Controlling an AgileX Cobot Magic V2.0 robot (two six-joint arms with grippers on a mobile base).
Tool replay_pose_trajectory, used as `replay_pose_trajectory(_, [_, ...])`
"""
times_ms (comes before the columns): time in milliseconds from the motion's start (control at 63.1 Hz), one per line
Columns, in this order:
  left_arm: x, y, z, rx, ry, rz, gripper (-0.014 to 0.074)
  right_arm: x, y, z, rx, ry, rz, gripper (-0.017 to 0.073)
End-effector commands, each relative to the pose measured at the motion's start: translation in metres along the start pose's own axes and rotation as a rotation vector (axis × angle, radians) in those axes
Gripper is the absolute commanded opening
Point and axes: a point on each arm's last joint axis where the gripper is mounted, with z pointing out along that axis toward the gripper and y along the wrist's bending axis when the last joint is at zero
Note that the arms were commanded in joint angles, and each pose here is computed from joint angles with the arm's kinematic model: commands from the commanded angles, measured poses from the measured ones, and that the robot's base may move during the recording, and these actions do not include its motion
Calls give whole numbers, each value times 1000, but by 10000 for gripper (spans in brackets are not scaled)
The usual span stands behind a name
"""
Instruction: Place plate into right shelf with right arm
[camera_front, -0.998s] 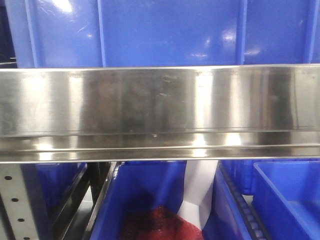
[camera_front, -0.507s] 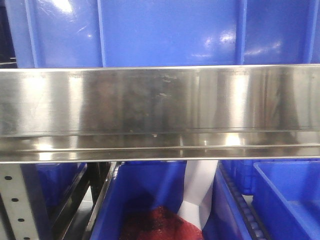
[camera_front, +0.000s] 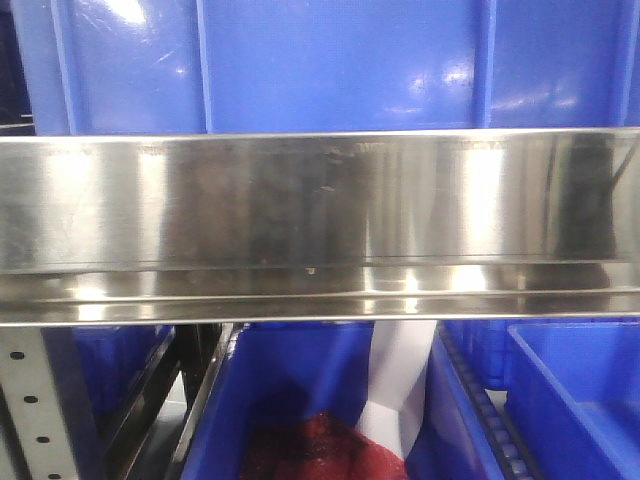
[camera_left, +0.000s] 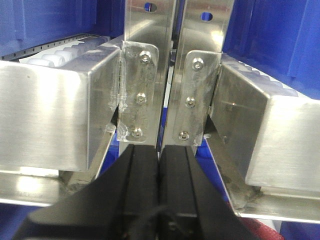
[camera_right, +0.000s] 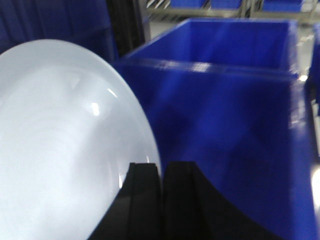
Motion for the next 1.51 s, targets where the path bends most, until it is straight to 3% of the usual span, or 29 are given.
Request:
replay_pose_trajectory(0, [-5, -1, 0, 10, -86, -6, -47, -24, 6, -6, -13, -101, -2, 211])
replay_pose_trajectory(222, [-5, -1, 0, 10, -86, -6, -47, -21, 4, 8, -13, -76, -1, 549])
replay_pose_trajectory(317, [-5, -1, 0, 10, -86, -6, -47, -21, 4, 8, -12, -78, -1, 634])
replay_pose_trajectory(729, [-5, -1, 0, 10, -86, -6, -47, -28, 8, -8, -22, -94, -5, 629])
replay_pose_trajectory(824, [-5, -1, 0, 10, -86, -6, -47, -37, 10, -28, -28, -124, -10, 590])
replay_pose_trajectory(903, [-5, -1, 0, 10, -86, -6, -47, -43, 13, -45, -33, -147, -15, 496])
replay_pose_trajectory(1125, [-5, -1, 0, 10, -86, -6, -47, -58, 20, -106, -50, -208, -33, 35])
replay_pose_trajectory(1331, [-5, -1, 0, 10, -86, -6, -47, -56, 27, -141, -75, -170, -51, 55])
replay_pose_trajectory(1490, [-5, -1, 0, 10, -86, -6, -47, -52, 28, -145, -83, -128, -55, 55])
